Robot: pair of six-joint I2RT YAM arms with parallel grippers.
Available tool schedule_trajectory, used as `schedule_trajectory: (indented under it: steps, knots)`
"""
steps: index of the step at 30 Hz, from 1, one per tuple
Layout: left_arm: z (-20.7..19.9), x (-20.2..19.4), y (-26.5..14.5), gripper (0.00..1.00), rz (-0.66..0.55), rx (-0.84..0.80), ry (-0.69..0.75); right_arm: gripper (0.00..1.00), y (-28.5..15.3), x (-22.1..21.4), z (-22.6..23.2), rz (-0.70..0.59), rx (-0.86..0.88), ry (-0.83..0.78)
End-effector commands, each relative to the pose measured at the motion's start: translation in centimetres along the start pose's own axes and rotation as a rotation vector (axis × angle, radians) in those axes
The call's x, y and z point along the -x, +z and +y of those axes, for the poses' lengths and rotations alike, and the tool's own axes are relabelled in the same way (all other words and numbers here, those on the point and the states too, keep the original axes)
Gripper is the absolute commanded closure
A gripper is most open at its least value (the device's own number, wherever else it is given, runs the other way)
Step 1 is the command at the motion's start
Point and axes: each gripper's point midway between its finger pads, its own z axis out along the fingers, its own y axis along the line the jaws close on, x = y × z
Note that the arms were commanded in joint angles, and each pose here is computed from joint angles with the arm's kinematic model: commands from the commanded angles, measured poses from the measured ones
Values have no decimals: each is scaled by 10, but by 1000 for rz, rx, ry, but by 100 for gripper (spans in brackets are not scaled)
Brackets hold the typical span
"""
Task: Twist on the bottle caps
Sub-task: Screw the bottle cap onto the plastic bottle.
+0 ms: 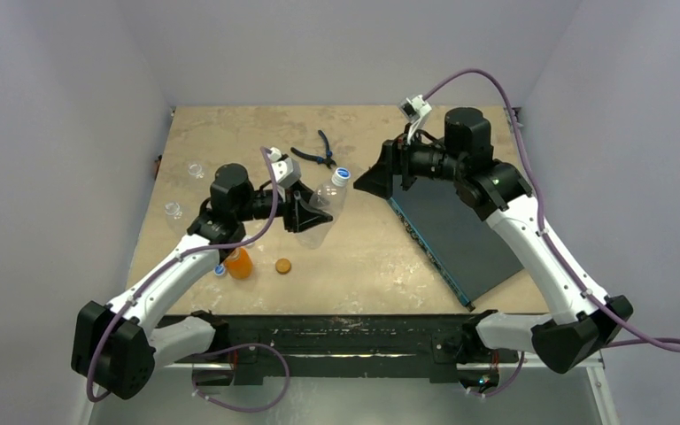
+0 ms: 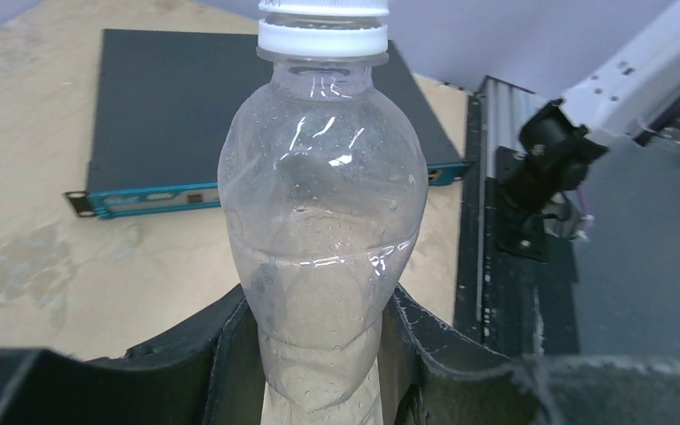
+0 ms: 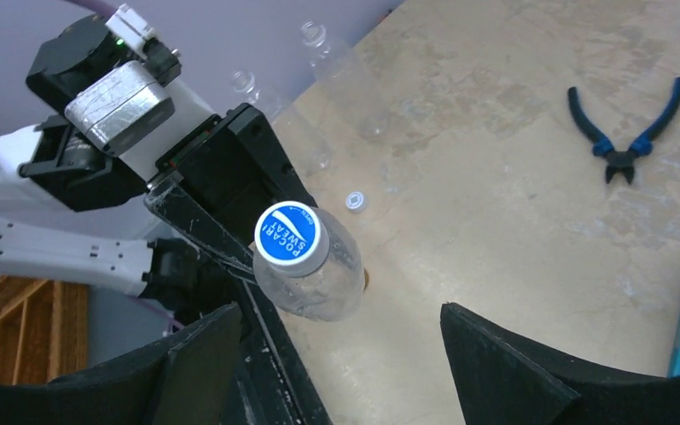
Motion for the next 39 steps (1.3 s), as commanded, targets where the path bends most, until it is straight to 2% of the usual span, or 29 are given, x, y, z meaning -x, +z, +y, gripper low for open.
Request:
schedule_trajectory:
  steps: [1,10,26,32,39]
  knots:
    - [-37,11,-4,100,-37,-219,11,16,-4,4,36,-21,183,-127]
    - [-44,10,-2,100,-33,-284,-23,29,14,-3,54,14,243,-163]
    - [-42,1,0,100,-16,-285,-44,35,16,10,59,-30,229,-160]
    - [-41,-1,0,100,-12,-283,-51,47,17,6,60,-16,226,-156]
    - [-33,-2,3,100,-8,-249,-55,68,21,5,52,-2,174,-137]
